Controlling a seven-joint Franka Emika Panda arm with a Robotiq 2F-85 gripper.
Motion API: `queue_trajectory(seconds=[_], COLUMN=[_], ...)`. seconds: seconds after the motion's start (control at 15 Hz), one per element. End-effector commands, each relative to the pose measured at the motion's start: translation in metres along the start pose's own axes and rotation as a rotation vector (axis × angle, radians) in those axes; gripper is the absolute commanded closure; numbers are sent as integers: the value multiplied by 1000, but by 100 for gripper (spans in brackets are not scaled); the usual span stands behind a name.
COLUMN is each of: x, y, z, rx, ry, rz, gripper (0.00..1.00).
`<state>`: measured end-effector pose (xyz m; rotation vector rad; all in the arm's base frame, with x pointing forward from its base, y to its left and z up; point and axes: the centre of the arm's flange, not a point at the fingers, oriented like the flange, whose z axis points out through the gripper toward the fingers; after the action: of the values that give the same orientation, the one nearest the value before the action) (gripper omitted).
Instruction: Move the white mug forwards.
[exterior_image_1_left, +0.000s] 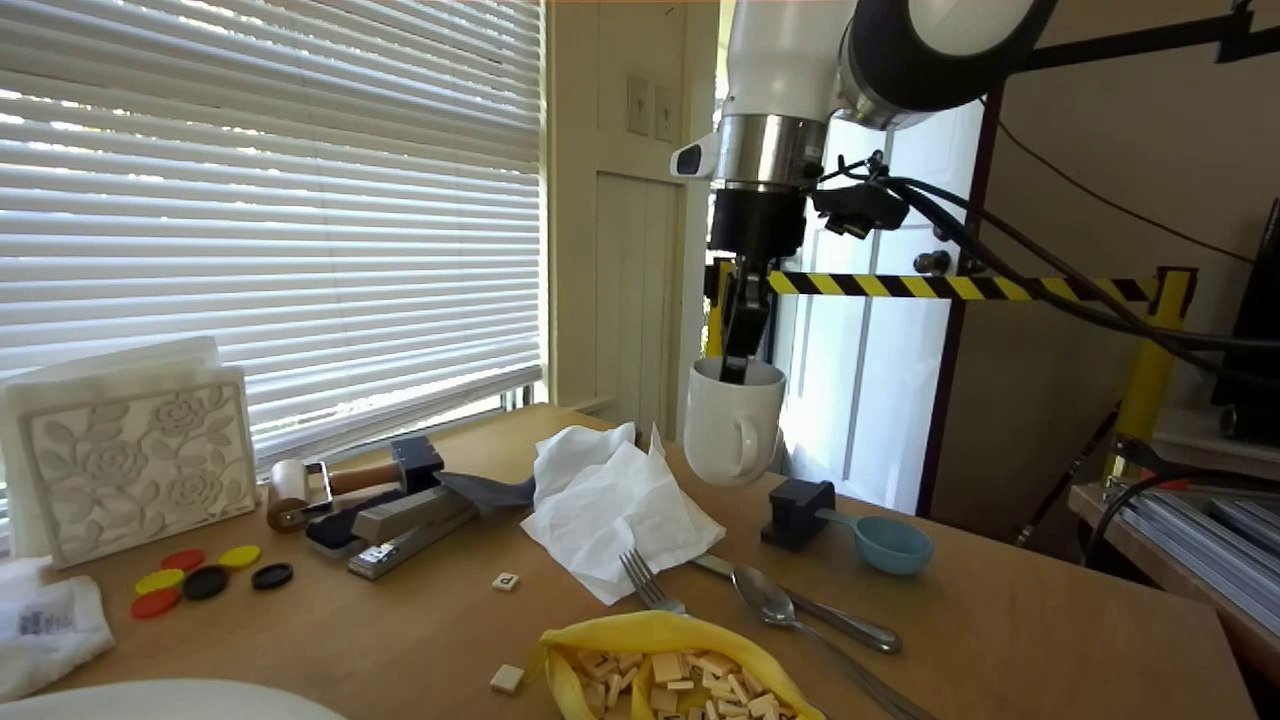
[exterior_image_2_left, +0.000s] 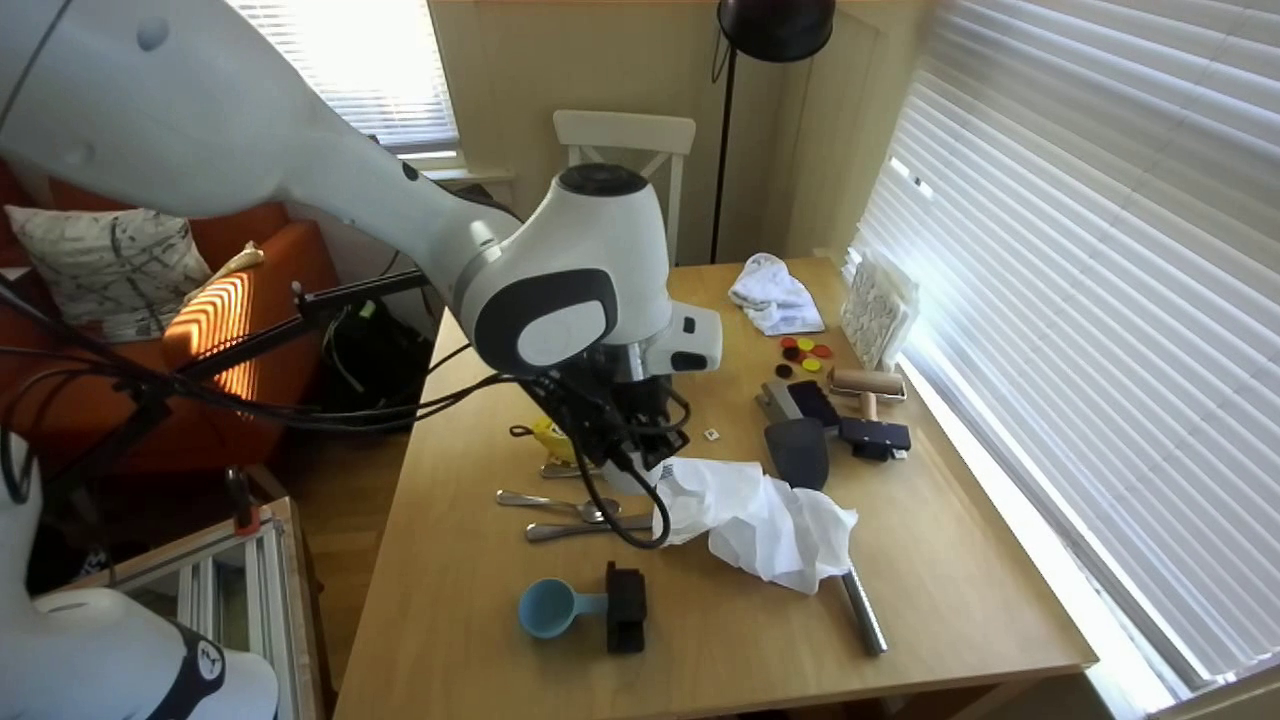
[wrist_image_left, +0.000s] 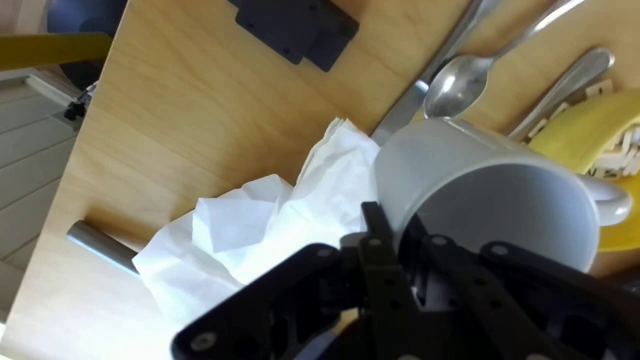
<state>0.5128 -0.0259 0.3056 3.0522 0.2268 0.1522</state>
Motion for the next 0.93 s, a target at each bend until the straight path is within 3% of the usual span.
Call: queue_trajectory(seconds=[0.0,0.13,0.2,0.4,0.47,0.87], x=[-40,-51,-31,-41,-38,-27], y=[20,24,10,15,15,13], z=[-7,-1,11,14,19,67], rx=[50,78,41,59,51,56], ry=[-24,-28,-36,-40,-38,-25], rz=[-197,-279,-204,-257,-254,-285], gripper=[97,97,90,90,97,97])
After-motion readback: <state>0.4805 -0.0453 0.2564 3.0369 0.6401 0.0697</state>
